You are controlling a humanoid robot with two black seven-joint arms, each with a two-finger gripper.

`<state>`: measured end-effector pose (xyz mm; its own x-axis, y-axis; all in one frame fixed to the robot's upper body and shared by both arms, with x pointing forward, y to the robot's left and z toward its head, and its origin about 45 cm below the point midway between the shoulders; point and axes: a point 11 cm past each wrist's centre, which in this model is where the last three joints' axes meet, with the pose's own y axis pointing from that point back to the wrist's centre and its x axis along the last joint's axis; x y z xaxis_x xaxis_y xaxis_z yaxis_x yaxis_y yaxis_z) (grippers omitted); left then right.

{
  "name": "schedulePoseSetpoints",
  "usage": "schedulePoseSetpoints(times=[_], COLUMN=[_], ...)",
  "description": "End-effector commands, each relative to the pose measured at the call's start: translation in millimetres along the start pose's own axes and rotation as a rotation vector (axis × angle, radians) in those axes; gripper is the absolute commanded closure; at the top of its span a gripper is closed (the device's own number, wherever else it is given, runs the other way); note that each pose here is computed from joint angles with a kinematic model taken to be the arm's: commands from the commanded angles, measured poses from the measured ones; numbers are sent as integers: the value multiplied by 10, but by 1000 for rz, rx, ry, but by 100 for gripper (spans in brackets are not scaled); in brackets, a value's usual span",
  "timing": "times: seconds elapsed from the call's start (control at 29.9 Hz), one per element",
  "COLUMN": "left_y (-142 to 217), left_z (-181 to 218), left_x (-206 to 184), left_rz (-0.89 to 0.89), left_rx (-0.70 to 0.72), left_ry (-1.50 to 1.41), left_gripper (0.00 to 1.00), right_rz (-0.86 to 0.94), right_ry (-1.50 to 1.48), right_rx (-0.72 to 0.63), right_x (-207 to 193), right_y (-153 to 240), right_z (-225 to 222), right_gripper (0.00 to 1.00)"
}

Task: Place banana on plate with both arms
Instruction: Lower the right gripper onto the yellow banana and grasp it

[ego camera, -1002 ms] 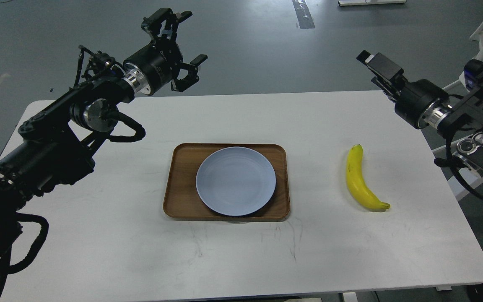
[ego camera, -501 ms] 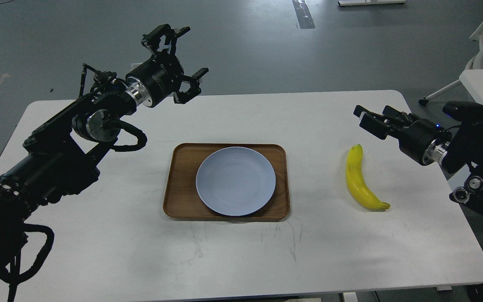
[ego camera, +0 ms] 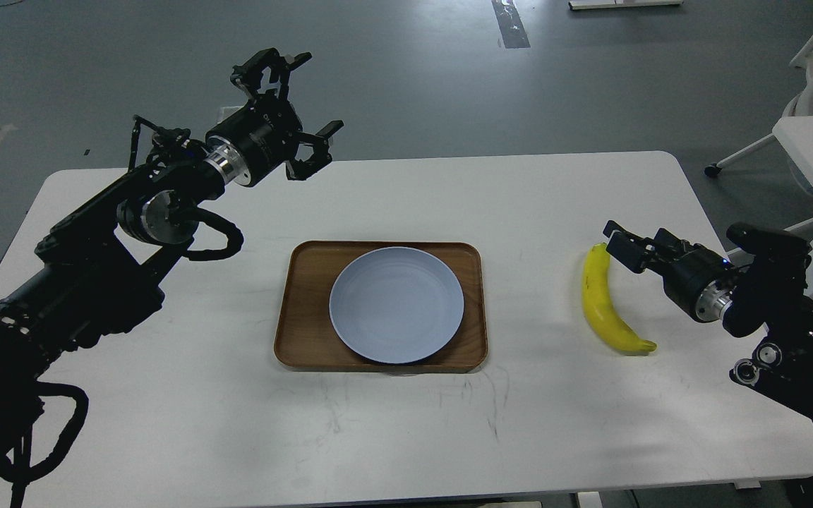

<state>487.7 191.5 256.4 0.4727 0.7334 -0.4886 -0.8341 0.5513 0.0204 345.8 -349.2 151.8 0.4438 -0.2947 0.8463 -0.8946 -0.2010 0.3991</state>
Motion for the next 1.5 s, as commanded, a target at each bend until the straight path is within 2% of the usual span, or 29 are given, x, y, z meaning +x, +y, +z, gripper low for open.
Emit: schedulePoseSetpoints(times=[0.0,0.1,0.4,0.87,0.97,1.07,1.14,1.17,1.2,1.24,1.37,1.47], left_y=[17,89,99,181,224,236,236,236,236,236,238,238], left_z=[17,89,-9,-92,-148,-170,-181,-183,-181,-181,-191,-200], left_x=[-16,40,-29,71,119,126,124,124,124,124,128,122], left_rz=[-13,-13,-32,-7,5,6,6,5,5,5,7,5], left_rx=[5,16,26,18,7,7,9,11,9,9,14,17], left_ry=[-12,-36,-29,0,6,10,12,10,10,10,9,6], left_gripper=[1,1,1,1,1,1,1,1,1,1,1,1], right_rz=[-14,-18,-33,-104,-127,-165,-188,-192,-199,-203,-223,-226], right_ry=[-10,-11,-30,-20,-9,10,23,25,29,30,30,29], right_rx=[-2,-8,-29,-54,-60,-57,-73,-80,-98,-105,-104,-102], right_x=[-75,-96,-208,-436,-469,-559,-633,-643,-658,-666,-674,-665], right_y=[13,26,-12,-112,-100,-83,-64,-59,-52,-53,-57,-59], right_z=[3,26,-9,-6,21,20,38,47,70,76,62,52], right_gripper=[2,2,2,2,5,11,29,33,48,55,56,80])
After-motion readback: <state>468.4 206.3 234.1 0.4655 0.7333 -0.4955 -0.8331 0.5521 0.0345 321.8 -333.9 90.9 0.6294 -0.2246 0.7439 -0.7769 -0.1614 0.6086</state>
